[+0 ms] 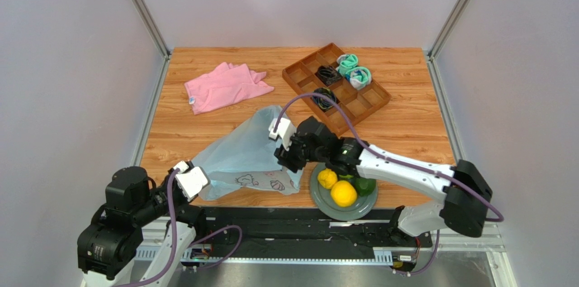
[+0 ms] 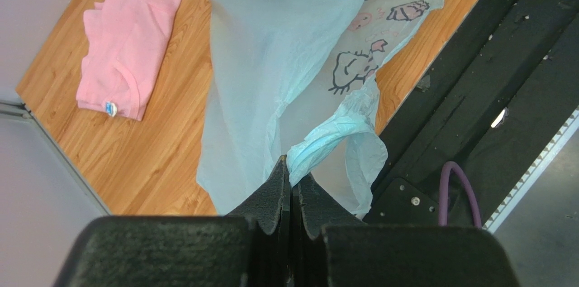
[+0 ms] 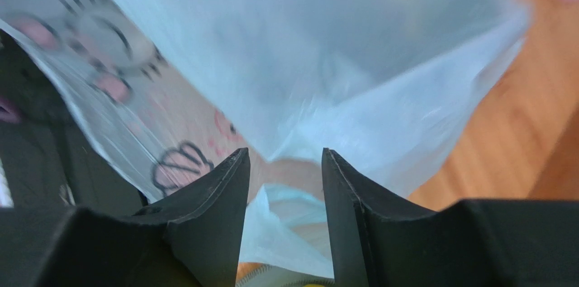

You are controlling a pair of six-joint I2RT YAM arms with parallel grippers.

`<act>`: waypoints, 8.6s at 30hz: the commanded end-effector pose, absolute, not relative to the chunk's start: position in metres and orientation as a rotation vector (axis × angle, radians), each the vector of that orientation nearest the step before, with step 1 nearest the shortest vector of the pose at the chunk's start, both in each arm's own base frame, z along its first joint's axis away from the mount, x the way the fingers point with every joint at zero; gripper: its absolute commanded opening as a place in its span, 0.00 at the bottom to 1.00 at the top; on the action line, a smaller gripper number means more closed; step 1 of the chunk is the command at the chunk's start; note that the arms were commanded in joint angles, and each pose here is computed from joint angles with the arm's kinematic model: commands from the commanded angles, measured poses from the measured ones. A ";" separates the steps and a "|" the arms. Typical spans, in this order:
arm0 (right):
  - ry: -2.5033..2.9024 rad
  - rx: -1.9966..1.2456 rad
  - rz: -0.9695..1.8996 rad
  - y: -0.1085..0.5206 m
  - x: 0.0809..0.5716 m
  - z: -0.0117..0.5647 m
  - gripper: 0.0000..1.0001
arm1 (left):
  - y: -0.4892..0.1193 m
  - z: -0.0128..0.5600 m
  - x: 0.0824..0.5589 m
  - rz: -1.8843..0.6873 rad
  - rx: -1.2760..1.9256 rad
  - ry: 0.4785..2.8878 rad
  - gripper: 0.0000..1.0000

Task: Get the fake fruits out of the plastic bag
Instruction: Adjust the plastic bag at the center of the board, then take out the fake fruit from the plastic bag.

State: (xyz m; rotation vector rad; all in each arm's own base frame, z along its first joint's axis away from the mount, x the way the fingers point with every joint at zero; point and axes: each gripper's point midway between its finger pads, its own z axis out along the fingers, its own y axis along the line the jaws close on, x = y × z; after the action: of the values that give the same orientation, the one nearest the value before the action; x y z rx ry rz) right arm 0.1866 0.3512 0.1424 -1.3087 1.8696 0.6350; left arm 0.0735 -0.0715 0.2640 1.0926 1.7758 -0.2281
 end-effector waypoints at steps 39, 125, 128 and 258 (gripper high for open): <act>1.134 -1.089 -0.011 0.425 0.377 0.392 0.00 | -0.063 0.445 0.186 0.232 0.925 1.223 0.00; 1.343 -2.145 0.224 0.395 0.190 0.078 0.68 | -0.098 0.301 0.091 -0.256 1.070 1.464 0.00; 1.313 -2.145 0.173 0.403 0.200 0.098 0.63 | -0.097 0.302 0.090 -0.254 1.072 1.474 0.00; 1.390 -2.592 0.288 0.343 0.182 0.113 0.96 | -0.103 0.309 0.082 -0.317 1.109 1.509 0.00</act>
State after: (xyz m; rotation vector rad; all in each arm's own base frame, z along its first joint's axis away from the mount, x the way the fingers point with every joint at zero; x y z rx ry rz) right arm 0.1922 0.3476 0.0978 -2.6016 1.3702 0.2016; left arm 0.0857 -0.0996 0.3037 1.0937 1.5351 -0.3031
